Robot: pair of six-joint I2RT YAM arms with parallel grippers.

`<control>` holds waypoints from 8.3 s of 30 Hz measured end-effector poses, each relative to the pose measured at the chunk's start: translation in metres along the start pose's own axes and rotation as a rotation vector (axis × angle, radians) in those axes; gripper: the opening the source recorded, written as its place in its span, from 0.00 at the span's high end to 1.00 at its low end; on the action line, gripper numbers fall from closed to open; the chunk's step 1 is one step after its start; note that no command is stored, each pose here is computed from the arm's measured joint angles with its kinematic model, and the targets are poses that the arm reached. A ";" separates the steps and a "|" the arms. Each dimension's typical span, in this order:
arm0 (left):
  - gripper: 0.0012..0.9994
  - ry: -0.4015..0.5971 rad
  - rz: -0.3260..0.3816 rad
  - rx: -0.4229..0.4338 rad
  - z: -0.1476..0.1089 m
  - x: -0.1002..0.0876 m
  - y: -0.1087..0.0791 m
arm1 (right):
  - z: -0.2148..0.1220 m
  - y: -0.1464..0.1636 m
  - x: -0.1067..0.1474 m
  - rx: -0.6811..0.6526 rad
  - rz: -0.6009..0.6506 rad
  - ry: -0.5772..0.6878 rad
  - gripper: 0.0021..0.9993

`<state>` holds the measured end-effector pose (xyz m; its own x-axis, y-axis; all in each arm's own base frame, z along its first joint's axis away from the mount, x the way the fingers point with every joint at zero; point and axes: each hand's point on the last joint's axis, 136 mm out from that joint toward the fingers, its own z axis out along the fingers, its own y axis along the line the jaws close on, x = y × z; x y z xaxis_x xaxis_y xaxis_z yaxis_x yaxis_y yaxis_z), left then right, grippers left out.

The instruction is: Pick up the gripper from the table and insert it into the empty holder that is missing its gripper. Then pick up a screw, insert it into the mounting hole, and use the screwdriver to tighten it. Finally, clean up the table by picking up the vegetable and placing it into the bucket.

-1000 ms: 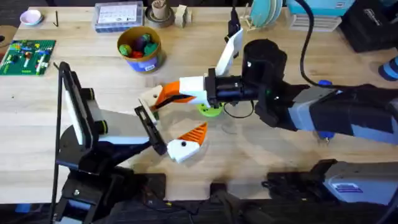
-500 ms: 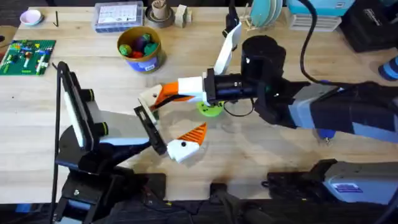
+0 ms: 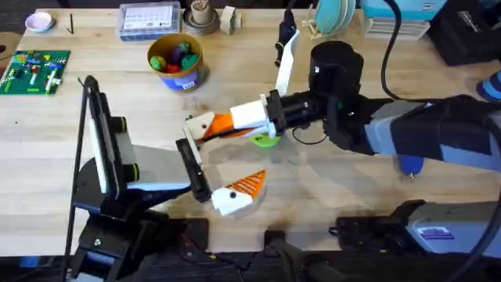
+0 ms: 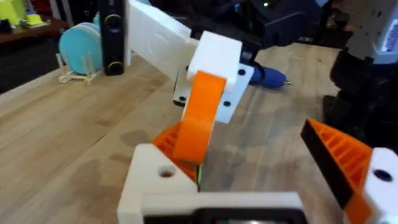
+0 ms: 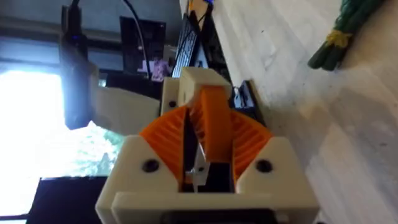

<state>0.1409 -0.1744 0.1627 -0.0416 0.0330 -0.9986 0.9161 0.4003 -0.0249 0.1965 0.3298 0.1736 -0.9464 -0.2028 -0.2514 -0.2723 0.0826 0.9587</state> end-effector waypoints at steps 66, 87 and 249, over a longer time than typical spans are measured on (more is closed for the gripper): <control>0.01 0.002 0.001 0.108 0.000 0.002 -0.019 | -0.240 0.012 -0.043 1.055 -0.331 -0.175 0.15; 0.01 0.002 0.001 0.108 0.000 0.002 -0.019 | -0.134 -0.065 0.007 1.021 -0.595 0.273 0.15; 0.01 0.004 -0.004 0.115 0.000 0.003 -0.020 | -0.090 -0.141 -0.001 1.067 -0.536 0.311 0.61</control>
<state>0.1223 -0.1823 0.1604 -0.0468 0.0359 -0.9983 0.9556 0.2926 -0.0343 0.2519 0.2306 0.0505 -0.6294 -0.6682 -0.3966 -0.7569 0.6427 0.1185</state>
